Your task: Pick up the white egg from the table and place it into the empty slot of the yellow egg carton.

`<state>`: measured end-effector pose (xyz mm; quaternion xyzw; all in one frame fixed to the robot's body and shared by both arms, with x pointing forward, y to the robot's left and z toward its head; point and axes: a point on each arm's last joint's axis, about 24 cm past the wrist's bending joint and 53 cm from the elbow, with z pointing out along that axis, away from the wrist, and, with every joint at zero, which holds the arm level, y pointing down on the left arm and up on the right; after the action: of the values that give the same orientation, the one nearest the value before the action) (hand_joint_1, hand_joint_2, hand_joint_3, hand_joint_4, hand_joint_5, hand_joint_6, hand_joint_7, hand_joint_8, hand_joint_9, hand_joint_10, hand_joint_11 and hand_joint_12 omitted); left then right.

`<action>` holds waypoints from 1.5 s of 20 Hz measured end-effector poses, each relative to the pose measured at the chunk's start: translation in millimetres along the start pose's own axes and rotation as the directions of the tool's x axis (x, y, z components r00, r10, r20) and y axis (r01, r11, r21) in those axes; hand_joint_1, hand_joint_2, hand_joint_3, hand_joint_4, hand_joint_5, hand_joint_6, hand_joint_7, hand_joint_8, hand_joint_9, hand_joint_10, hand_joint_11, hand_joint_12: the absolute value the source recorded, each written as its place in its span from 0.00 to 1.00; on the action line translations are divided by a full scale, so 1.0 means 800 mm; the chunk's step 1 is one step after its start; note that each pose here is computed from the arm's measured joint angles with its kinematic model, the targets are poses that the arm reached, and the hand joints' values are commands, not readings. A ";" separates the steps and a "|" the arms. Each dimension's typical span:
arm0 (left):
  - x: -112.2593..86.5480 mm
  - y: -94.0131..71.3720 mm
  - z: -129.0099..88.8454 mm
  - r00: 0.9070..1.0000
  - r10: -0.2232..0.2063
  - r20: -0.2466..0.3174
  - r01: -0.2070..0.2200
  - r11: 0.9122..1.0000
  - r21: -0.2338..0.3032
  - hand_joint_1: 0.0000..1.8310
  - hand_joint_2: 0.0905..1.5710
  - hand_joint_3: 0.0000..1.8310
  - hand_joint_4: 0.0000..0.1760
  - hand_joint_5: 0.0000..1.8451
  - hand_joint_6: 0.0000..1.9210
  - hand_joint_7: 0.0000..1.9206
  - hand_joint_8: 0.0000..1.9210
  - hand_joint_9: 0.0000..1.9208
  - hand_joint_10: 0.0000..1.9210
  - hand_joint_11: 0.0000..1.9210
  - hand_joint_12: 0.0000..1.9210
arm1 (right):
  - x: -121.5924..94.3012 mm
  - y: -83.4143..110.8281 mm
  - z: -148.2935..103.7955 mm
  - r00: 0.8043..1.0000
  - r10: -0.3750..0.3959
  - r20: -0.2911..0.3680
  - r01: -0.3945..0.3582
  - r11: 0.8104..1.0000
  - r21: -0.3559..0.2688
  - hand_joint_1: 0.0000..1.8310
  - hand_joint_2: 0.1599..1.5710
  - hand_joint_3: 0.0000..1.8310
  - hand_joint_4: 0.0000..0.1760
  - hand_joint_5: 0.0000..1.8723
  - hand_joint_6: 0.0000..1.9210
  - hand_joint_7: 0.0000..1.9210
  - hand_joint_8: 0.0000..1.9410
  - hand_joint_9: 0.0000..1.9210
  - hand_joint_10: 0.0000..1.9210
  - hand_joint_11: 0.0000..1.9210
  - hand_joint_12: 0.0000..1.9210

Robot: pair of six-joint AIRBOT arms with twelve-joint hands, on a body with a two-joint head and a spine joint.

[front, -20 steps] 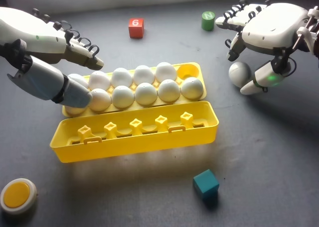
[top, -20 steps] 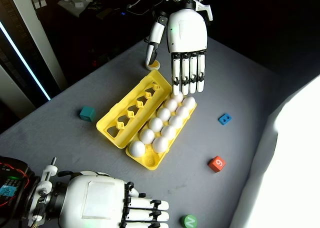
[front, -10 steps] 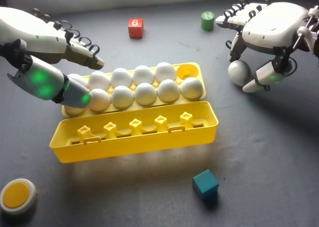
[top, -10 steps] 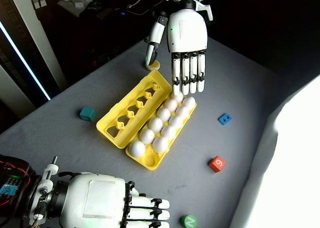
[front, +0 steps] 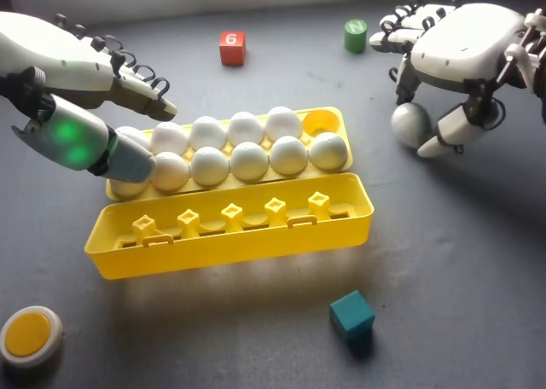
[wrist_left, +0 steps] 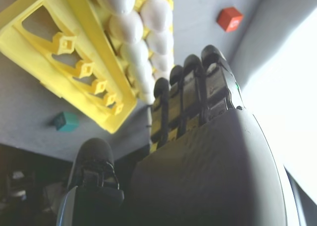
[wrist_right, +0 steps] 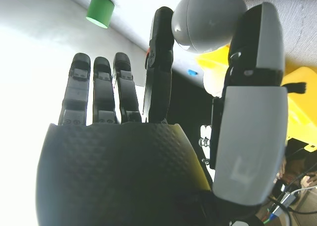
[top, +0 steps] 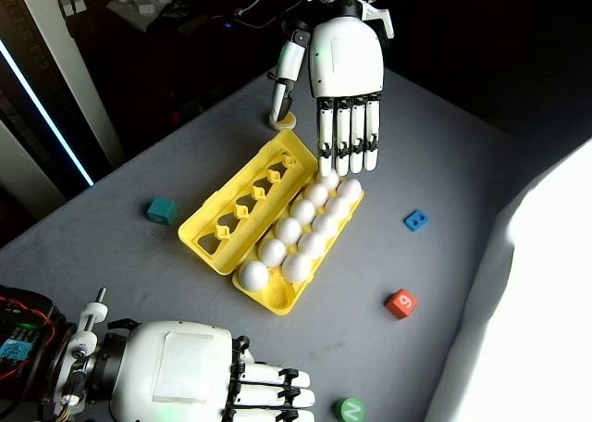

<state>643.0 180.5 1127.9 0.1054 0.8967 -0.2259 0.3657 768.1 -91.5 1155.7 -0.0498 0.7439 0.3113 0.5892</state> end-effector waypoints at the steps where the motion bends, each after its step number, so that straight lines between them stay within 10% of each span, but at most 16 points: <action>1: 0.000 0.000 0.000 1.000 0.000 0.000 0.000 1.000 0.000 0.00 0.80 0.00 0.00 0.10 0.00 0.09 0.00 0.07 0.00 0.00 0.12 | -0.003 0.010 0.001 1.000 0.023 -0.002 -0.023 1.000 -0.008 0.62 0.59 0.00 0.45 0.68 0.26 0.06 0.00 0.00 0.00 0.00 0.00; 4: 0.000 0.000 0.000 1.000 0.000 0.000 0.000 1.000 0.000 0.00 0.80 0.00 0.00 0.10 0.00 0.09 0.00 0.06 0.00 0.00 0.11 | -0.025 0.033 0.005 0.995 0.092 0.023 -0.091 0.995 -0.033 0.62 0.59 0.00 0.20 0.68 0.26 0.06 0.00 0.00 0.00 0.00 0.00; 5: 0.000 0.000 0.000 1.000 0.000 0.000 0.000 1.000 0.000 0.00 0.80 0.00 0.00 0.10 0.00 0.08 0.00 0.06 0.00 0.00 0.10 | -0.029 0.036 0.007 0.993 0.112 0.025 -0.111 0.993 -0.034 0.61 0.59 0.00 0.49 0.67 0.27 0.04 0.00 0.00 0.00 0.00 0.00; 9: -0.001 0.002 0.000 1.000 -0.002 0.001 0.002 1.000 -0.004 0.00 0.81 0.00 0.00 0.08 0.00 0.06 0.00 0.04 0.00 0.00 0.04 | -0.046 0.050 0.013 0.987 0.160 0.030 -0.158 0.986 -0.049 0.62 0.59 0.00 0.44 0.67 0.28 0.05 0.01 0.00 0.00 0.00 0.00; 10: -0.001 0.001 0.001 1.000 0.000 0.000 0.000 1.000 -0.001 0.00 0.81 0.00 0.00 0.08 0.00 0.07 0.00 0.05 0.00 0.00 0.05 | -0.049 0.055 0.014 0.986 0.164 0.031 -0.162 0.985 -0.056 0.61 0.60 0.00 0.66 0.66 0.29 0.05 0.00 0.00 0.00 0.00 0.00; 15: 0.000 -0.003 0.003 1.000 0.003 -0.003 -0.003 1.000 0.005 0.00 0.81 0.00 0.00 0.09 0.00 0.08 0.00 0.06 0.00 0.00 0.08 | -0.022 0.080 0.029 0.983 0.180 -0.045 -0.183 0.981 -0.065 0.62 0.60 0.00 0.19 0.66 0.29 0.06 0.00 0.00 0.00 0.00 0.00; 17: 0.000 -0.003 0.003 1.000 0.003 -0.003 -0.003 1.000 0.005 0.00 0.81 0.00 0.00 0.09 0.00 0.08 0.00 0.06 0.00 0.00 0.10 | -0.020 0.086 0.031 0.972 0.227 -0.057 -0.230 0.971 -0.068 0.62 0.60 0.00 0.33 0.67 0.29 0.06 0.00 0.00 0.00 0.00 0.00; 19: 0.000 -0.003 0.003 1.000 0.003 -0.004 -0.003 1.000 0.005 0.00 0.81 0.00 0.00 0.09 0.00 0.09 0.00 0.06 0.00 0.00 0.11 | -0.027 0.088 0.032 0.944 0.325 -0.060 -0.328 0.943 -0.064 0.62 0.60 0.00 0.20 0.67 0.28 0.06 0.00 0.00 0.00 0.00 0.00; 20: 0.000 -0.003 0.003 1.000 0.003 -0.003 -0.003 1.000 0.005 0.00 0.81 0.00 0.00 0.11 0.00 0.10 0.00 0.08 0.00 0.00 0.15 | -0.030 0.088 0.035 0.928 0.368 -0.059 -0.371 0.927 -0.060 0.62 0.60 0.00 0.39 0.66 0.29 0.06 0.00 0.00 0.00 0.00 0.00; 22: -0.001 -0.003 0.003 1.000 0.003 -0.002 -0.003 1.000 0.005 0.00 0.81 0.00 0.00 0.10 0.00 0.09 0.00 0.06 0.00 0.00 0.12 | -0.032 0.089 0.038 0.912 0.406 -0.063 -0.410 0.911 -0.053 0.62 0.60 0.00 0.43 0.66 0.29 0.06 0.00 0.00 0.00 0.00 0.00; 24: 0.000 -0.003 0.003 1.000 0.004 -0.004 -0.004 1.000 0.004 0.00 0.82 0.00 0.00 0.10 0.00 0.08 0.00 0.06 0.00 0.00 0.10 | -0.028 0.093 0.040 0.911 0.407 -0.072 -0.411 0.910 -0.053 0.62 0.60 0.00 0.10 0.66 0.30 0.06 0.00 0.00 0.00 0.00 0.00; 28: 0.000 -0.003 0.003 1.000 0.003 -0.003 -0.003 1.000 0.005 0.00 0.82 0.00 0.00 0.10 0.00 0.09 0.00 0.06 0.00 0.00 0.10 | -0.017 0.092 0.046 0.884 0.457 -0.099 -0.462 0.887 -0.023 0.63 0.60 0.00 0.06 0.66 0.30 0.06 0.00 0.00 0.00 0.00 0.00; 29: 0.000 -0.003 0.003 1.000 0.003 -0.002 -0.003 1.000 0.005 0.00 0.82 0.00 0.00 0.10 0.00 0.08 0.00 0.06 0.00 0.00 0.11 | -0.013 0.088 0.047 0.868 0.485 -0.107 -0.488 0.873 -0.006 0.61 0.61 0.00 0.39 0.64 0.32 0.05 0.00 0.00 0.00 0.00 0.00; 30: 0.000 -0.003 0.003 1.000 0.004 -0.003 -0.004 1.000 0.004 0.00 0.81 0.00 0.00 0.09 0.00 0.07 0.00 0.05 0.00 0.00 0.09 | -0.012 0.085 0.047 0.859 0.500 -0.110 -0.503 0.865 0.004 0.61 0.61 0.00 0.51 0.64 0.33 0.04 0.00 0.00 0.00 0.00 0.00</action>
<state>643.8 177.0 1127.2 0.1081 0.8965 -0.2271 0.3647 773.3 -20.3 1187.7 0.1213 0.7579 0.4598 0.4466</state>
